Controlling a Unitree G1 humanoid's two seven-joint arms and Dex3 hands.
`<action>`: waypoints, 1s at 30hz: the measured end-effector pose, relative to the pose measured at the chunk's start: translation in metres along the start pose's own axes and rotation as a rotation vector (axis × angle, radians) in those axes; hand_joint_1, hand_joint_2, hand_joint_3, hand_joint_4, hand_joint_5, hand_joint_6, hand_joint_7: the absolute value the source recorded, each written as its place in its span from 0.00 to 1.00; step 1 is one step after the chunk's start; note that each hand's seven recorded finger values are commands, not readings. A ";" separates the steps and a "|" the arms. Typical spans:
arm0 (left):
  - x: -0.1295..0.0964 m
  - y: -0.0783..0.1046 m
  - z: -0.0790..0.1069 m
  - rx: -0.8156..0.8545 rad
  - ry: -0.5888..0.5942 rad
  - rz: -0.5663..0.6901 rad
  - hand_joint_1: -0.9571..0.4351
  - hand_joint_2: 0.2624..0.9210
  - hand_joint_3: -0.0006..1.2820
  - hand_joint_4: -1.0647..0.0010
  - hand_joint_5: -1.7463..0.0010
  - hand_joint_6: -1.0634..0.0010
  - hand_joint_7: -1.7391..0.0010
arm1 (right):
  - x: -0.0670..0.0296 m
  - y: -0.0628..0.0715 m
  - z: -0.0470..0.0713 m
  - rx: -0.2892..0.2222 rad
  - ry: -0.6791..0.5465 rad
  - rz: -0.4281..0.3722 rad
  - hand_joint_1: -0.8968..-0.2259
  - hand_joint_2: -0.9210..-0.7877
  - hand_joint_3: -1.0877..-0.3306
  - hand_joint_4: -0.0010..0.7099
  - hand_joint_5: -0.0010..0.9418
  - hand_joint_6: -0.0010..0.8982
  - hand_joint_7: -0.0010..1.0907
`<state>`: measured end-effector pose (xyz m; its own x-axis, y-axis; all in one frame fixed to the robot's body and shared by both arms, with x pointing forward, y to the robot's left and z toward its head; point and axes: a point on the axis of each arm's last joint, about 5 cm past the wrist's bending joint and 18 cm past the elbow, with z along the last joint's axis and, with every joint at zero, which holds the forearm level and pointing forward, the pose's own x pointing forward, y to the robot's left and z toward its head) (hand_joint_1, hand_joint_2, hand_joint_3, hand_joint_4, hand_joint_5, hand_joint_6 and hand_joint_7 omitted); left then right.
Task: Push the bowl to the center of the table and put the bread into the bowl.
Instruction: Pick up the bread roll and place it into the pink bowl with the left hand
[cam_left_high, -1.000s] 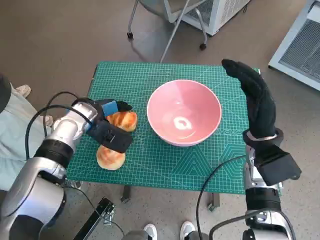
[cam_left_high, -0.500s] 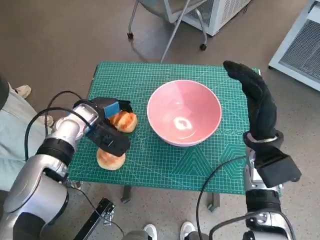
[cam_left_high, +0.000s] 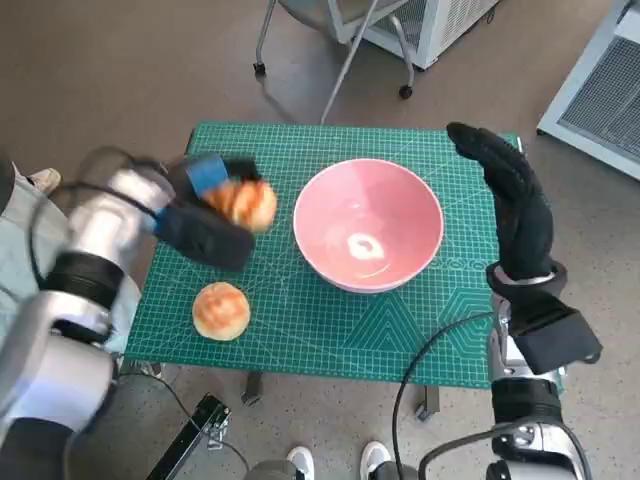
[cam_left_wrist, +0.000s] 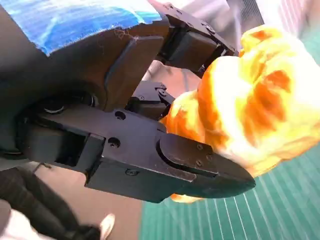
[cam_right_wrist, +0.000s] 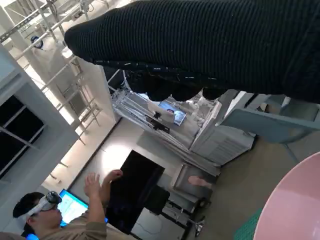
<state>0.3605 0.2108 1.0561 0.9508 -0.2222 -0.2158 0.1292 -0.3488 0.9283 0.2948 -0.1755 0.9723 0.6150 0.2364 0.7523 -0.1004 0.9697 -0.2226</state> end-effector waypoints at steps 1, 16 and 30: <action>-0.002 0.007 -0.002 -0.012 0.004 0.028 0.69 1.00 0.07 0.37 0.31 0.43 0.32 | -0.0001 0.000 0.000 0.001 0.001 0.000 0.45 0.00 0.35 0.48 0.07 0.00 0.81; -0.019 0.070 0.012 -0.043 -0.110 0.361 0.69 1.00 0.07 0.41 0.33 0.41 0.29 | 0.0010 0.000 -0.001 0.003 0.001 -0.001 0.46 0.00 0.35 0.48 0.07 0.01 0.81; 0.006 0.059 0.068 0.050 -0.393 0.440 0.69 1.00 0.06 0.43 0.35 0.34 0.31 | 0.0045 0.000 0.001 0.011 -0.022 -0.006 0.45 0.00 0.37 0.49 0.07 0.01 0.79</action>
<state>0.3547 0.1266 1.0884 0.7353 -0.6729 0.0813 -0.2758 -0.1875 0.9428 0.2970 -0.1744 0.9761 0.5983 0.2320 0.7670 -0.1054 0.9716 -0.2116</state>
